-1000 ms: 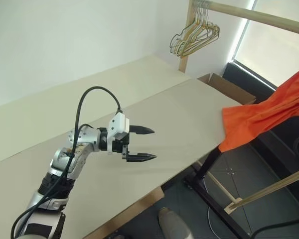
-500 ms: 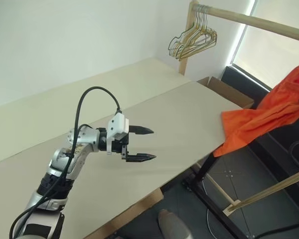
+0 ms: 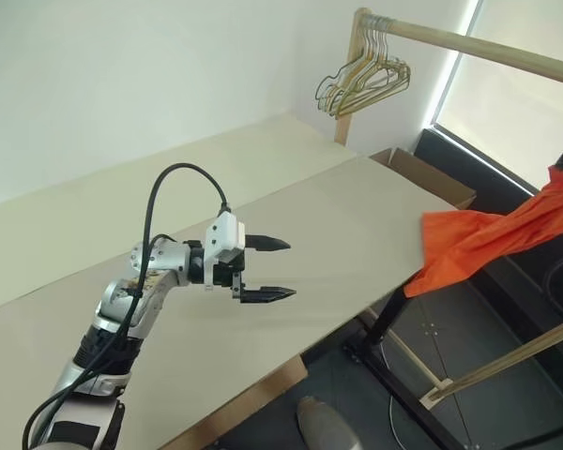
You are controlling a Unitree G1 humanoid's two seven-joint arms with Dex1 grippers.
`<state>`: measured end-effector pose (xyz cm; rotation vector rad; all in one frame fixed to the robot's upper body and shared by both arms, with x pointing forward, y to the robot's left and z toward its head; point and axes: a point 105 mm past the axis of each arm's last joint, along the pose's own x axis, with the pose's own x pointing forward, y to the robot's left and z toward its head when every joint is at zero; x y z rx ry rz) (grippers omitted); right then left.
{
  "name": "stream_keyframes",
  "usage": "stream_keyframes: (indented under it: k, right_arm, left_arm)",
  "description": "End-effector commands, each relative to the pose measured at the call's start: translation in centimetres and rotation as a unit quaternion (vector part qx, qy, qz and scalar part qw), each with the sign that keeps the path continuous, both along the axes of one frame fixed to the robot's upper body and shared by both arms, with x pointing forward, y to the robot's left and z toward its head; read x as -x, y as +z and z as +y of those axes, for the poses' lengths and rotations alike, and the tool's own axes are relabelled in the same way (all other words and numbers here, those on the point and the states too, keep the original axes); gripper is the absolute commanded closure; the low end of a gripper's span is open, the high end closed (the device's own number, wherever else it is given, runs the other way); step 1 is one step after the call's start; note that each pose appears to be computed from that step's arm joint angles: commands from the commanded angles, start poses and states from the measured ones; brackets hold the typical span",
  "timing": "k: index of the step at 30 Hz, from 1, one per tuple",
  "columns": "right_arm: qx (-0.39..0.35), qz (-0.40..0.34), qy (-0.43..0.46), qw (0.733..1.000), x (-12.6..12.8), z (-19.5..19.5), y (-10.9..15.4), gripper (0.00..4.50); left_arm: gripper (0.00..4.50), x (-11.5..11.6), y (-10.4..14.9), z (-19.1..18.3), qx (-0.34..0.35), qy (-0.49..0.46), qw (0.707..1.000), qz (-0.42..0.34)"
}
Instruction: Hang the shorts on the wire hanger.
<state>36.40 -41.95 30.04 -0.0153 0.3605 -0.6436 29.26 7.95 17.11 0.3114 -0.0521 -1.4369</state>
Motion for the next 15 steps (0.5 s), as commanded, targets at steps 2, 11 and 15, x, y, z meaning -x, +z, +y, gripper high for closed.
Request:
stream_keyframes:
  k: [2, 11, 15]
  right_arm:
    - [0.221, -0.001, -0.076, 0.972, 0.6, 1.6, 4.3, 0.05]
    - [0.383, -0.094, -0.058, 0.917, -1.5, 6.9, 4.7, 0.05]
    - [0.411, -0.137, 0.069, 0.899, -3.6, 12.1, 4.0, 0.05]
  left_arm:
    - [0.0, -0.4, 1.1, 0.3, 0.008, 0.01, 0.999, -0.029]
    - [0.0, -1.2, 0.7, 1.8, 0.017, 0.058, 0.997, -0.044]
    - [0.0, -1.8, 1.1, 3.8, 0.023, 0.126, 0.99, -0.061]
